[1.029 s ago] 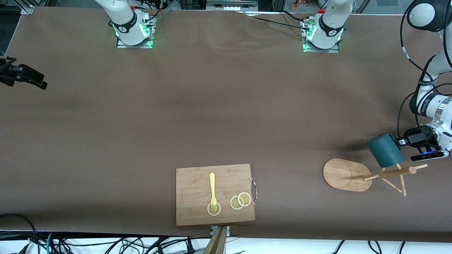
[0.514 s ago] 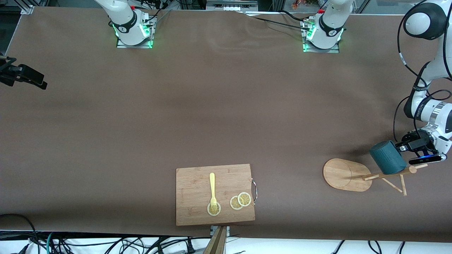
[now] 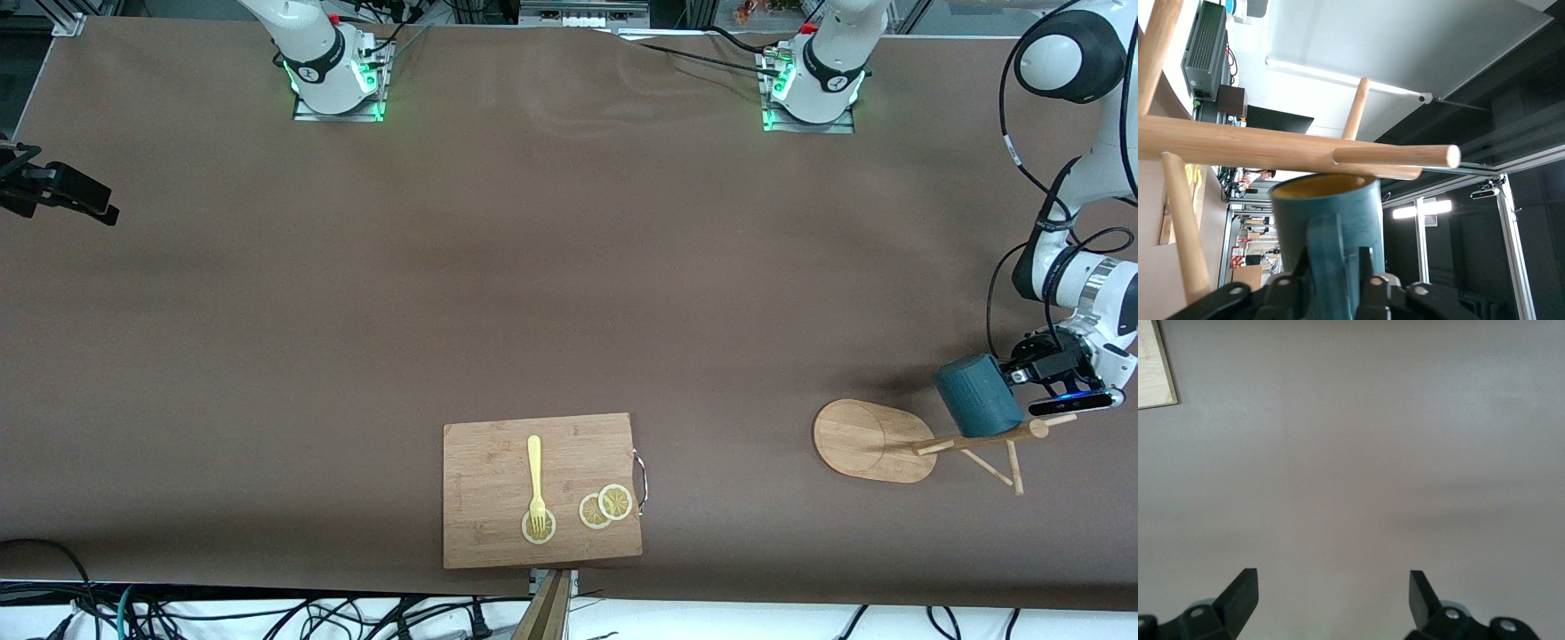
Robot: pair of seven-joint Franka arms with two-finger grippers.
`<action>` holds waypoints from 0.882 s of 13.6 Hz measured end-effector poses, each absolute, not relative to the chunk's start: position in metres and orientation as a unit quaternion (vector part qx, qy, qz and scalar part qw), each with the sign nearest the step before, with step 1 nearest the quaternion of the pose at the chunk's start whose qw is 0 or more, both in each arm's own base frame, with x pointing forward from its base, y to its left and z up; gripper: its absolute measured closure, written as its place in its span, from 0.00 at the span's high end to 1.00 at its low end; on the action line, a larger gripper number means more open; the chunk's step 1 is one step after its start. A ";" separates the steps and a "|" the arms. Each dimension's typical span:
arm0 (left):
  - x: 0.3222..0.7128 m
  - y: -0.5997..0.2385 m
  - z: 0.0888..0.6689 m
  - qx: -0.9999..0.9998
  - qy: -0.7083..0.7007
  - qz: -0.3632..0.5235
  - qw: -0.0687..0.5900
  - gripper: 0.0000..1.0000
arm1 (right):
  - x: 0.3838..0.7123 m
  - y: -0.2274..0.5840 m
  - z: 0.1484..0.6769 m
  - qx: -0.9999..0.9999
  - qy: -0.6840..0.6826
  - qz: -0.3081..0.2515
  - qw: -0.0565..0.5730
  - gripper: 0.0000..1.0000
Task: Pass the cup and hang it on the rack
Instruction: 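Lower the mug handle onto a rack peg with the left gripper, then open the left gripper and pull it back from the mug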
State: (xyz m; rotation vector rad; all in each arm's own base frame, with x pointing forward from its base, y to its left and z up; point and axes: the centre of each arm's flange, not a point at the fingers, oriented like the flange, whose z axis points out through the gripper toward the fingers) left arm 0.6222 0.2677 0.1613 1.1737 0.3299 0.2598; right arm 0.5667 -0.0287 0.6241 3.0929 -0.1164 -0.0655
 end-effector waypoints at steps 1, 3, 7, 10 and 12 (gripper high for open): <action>0.621 0.270 0.162 0.549 0.156 0.123 0.812 0.47 | 0.567 -0.029 0.624 0.999 -0.038 -0.021 0.023 1.00; 0.618 0.278 0.162 0.553 0.157 0.126 0.808 0.70 | 0.567 -0.029 0.624 0.999 -0.038 -0.021 0.023 1.00; 0.620 0.313 0.190 0.634 0.113 0.113 0.757 1.00 | 0.567 -0.029 0.624 0.999 -0.037 -0.021 0.023 1.00; 0.623 0.348 0.232 0.713 0.080 0.101 0.689 1.00 | 0.567 -0.029 0.624 0.999 -0.037 -0.021 0.023 1.00; 0.620 0.366 0.259 0.762 0.061 0.089 0.639 1.00 | 0.567 -0.029 0.624 0.999 -0.037 -0.021 0.023 1.00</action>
